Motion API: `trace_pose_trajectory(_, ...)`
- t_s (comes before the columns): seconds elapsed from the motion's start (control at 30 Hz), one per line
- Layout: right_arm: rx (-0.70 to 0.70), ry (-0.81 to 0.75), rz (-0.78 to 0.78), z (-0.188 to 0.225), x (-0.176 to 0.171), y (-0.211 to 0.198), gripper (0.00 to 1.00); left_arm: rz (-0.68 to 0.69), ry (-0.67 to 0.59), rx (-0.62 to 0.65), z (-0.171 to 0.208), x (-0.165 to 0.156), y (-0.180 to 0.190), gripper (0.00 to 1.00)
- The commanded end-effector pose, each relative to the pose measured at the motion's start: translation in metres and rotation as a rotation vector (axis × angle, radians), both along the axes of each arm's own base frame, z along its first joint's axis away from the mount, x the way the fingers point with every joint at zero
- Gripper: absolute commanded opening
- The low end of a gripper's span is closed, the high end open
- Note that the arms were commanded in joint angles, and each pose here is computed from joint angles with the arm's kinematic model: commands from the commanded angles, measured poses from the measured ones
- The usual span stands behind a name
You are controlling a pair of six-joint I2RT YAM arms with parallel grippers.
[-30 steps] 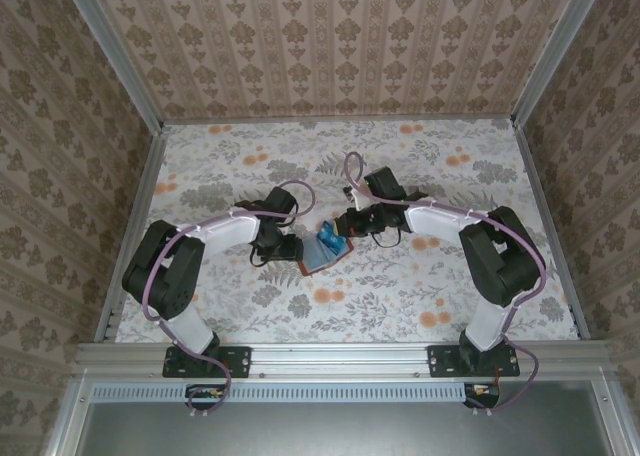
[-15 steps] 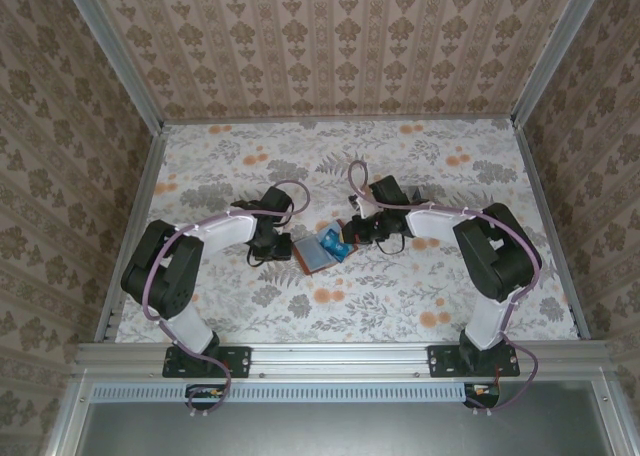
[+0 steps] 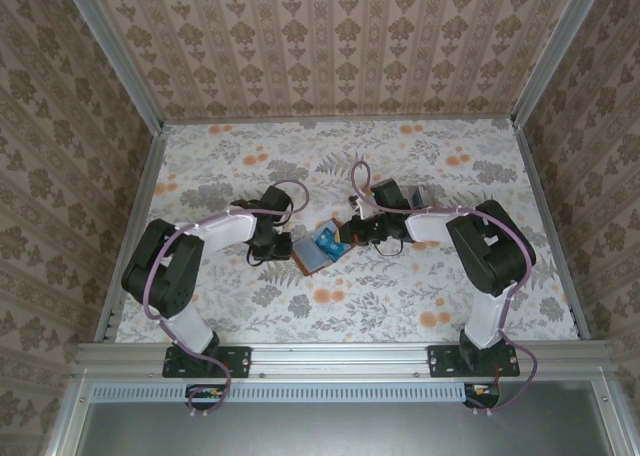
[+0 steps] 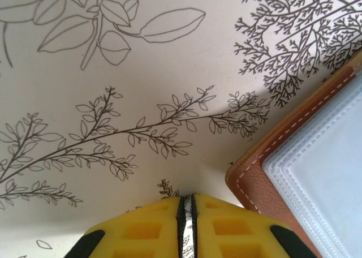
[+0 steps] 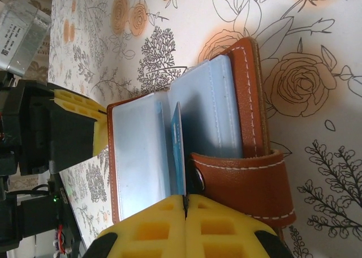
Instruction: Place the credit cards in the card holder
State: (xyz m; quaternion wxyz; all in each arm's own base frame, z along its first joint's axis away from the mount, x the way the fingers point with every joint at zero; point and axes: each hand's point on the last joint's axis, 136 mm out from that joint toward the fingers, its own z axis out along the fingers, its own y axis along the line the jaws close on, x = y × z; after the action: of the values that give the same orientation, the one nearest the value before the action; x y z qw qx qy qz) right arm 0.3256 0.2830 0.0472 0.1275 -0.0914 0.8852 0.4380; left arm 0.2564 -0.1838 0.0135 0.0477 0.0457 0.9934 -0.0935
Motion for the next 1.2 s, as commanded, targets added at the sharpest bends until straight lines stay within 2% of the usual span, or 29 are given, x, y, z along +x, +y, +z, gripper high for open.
trace_pose_trajectory(0.0, 0.032, 0.018, 0.001, -0.004, -0.002, 0.002, 0.0, 0.004, 0.061, -0.041, -0.025, -0.005, -0.011, 0.13)
trace_pose_trajectory(0.63, 0.123, 0.032, -0.017, -0.007, 0.002, 0.011, 0.0, 0.029, 0.086, -0.023, -0.037, 0.007, -0.003, 0.06)
trace_pose_trajectory(0.9, 0.206, 0.065, -0.031, -0.002, 0.006, 0.02, 0.0, 0.038, 0.094, -0.021, -0.039, 0.012, -0.003, 0.05)
trace_pose_trajectory(1.17, 0.169, 0.068, -0.008, -0.009, 0.0, 0.021, 0.0, 0.044, 0.099, -0.024, -0.041, 0.016, -0.003, 0.03)
